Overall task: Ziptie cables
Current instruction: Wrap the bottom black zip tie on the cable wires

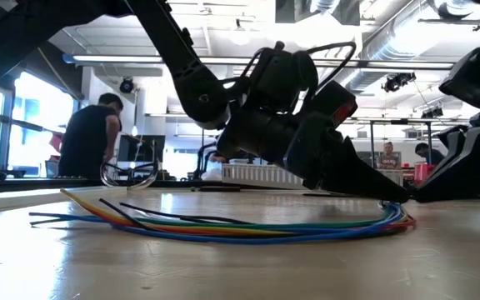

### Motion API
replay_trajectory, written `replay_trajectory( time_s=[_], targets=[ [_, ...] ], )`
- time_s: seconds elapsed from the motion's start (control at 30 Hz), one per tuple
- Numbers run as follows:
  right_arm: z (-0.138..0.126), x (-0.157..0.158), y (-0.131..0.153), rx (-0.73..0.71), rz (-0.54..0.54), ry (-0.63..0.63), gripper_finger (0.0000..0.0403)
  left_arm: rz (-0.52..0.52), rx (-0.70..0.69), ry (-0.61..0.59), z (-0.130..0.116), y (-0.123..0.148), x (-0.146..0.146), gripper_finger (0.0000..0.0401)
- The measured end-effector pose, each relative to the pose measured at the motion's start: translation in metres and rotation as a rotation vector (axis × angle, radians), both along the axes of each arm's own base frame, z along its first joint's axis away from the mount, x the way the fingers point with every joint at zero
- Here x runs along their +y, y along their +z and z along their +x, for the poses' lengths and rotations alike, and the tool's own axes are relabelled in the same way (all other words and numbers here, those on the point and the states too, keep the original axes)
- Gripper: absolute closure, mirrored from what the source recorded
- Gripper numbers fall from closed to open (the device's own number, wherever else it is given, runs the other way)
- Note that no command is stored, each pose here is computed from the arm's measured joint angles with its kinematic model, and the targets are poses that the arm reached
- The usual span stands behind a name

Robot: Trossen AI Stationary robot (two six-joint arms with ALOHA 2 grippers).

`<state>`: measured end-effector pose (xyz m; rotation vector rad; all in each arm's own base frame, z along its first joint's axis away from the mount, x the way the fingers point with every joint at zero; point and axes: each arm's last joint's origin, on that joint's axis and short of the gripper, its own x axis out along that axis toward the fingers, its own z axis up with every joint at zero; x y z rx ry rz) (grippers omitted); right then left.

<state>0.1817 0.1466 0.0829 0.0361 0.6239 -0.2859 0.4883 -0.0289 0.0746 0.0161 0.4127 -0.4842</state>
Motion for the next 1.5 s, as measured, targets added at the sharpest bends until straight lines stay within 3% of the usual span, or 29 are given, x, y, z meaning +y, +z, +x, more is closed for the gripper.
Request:
replay_trajectory(
  time_s=[0.37,0.6,0.77,0.93,1.03,1.13,1.33,1.5],
  targets=[
    [-0.025,0.008,-0.007,0.043,0.052,-0.057,0.0403,0.019,-0.001,-0.011,0.0,-0.001,0.0,0.0401],
    [-0.025,0.009,0.004,0.084,0.117,-0.013,0.0393,0.024,0.003,-0.016,-0.001,-0.001,0.0,0.0401],
    [-0.013,0.011,0.023,0.065,0.168,-0.018,0.0325,0.024,0.003,-0.023,-0.001,-0.001,-0.001,0.0401],
    [0.0,0.005,0.027,0.04,0.151,-0.057,0.0237,0.038,-0.004,-0.029,-0.001,0.0,-0.003,0.0401],
    [0.006,-0.002,0.023,0.05,0.137,-0.096,0.0215,0.051,-0.011,-0.039,-0.001,-0.001,-0.006,0.0401],
    [0.009,-0.005,0.021,0.048,0.14,-0.111,0.0224,0.057,-0.013,-0.045,-0.001,-0.001,-0.008,0.0401],
    [0.01,-0.005,0.022,0.043,0.15,-0.109,0.0289,0.06,-0.015,-0.04,-0.001,0.0,-0.008,0.0401],
    [0.012,-0.002,0.019,0.061,0.139,-0.057,0.0318,0.06,-0.016,-0.042,-0.001,0.0,-0.008,0.0401]
  ],
)
